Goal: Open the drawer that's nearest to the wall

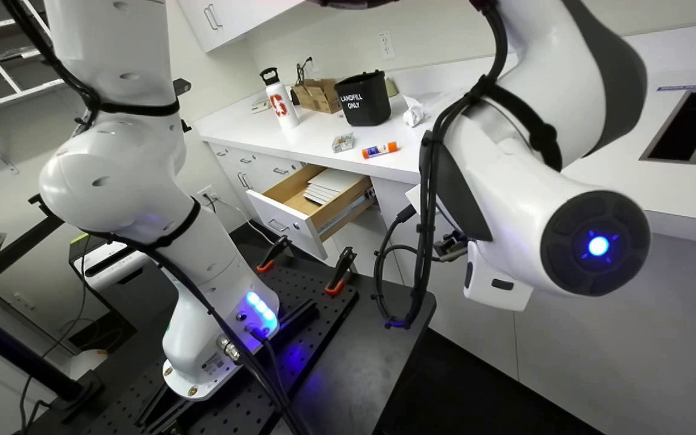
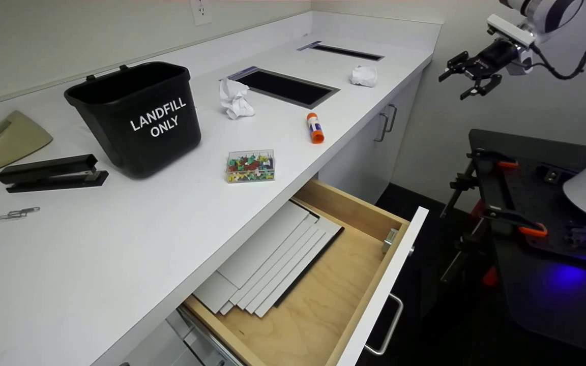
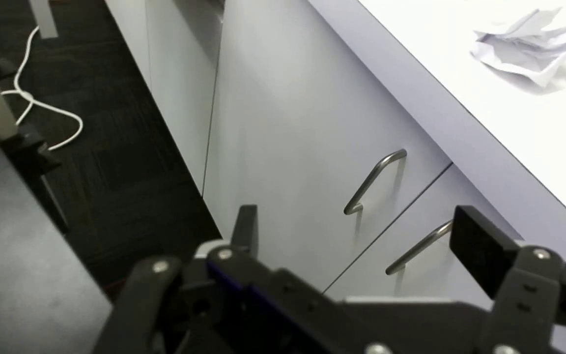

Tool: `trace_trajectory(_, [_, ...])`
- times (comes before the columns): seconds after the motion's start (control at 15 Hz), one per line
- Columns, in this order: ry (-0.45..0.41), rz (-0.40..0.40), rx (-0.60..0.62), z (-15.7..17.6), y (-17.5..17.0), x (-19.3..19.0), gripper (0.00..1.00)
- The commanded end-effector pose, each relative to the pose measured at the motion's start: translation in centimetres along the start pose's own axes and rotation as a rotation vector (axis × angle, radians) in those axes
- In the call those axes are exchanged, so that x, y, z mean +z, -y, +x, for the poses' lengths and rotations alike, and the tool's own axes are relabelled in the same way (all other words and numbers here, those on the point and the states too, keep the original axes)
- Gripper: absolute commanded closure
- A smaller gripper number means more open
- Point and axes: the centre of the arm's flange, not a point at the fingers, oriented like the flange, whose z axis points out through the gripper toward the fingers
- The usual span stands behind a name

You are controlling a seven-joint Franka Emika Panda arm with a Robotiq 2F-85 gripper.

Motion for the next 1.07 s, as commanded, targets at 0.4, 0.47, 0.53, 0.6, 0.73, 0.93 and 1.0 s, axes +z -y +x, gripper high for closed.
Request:
trace_trajectory(0.4, [0.088, 0.297, 0.348, 3.6, 1.0, 7.3, 0.00])
trace_trajectory(0.47, [0.095, 0.307, 0.369, 4.3, 1.1, 7.7, 0.00])
trace_trajectory(0.53, [0.095, 0.313, 0.386, 4.7, 1.3, 8.0, 0.00])
trace_trajectory(0.6, [0.098, 0.312, 0.402, 5.2, 1.4, 8.4, 0.00])
trace_trajectory(0.73, [0.097, 0.305, 0.420, 5.9, 1.7, 9.1, 0.00])
trace_trajectory(0.93, [0.092, 0.288, 0.445, 6.8, 1.9, 10.2, 0.00])
trace_trajectory(1.0, [0.092, 0.285, 0.450, 7.0, 2.1, 10.5, 0.00])
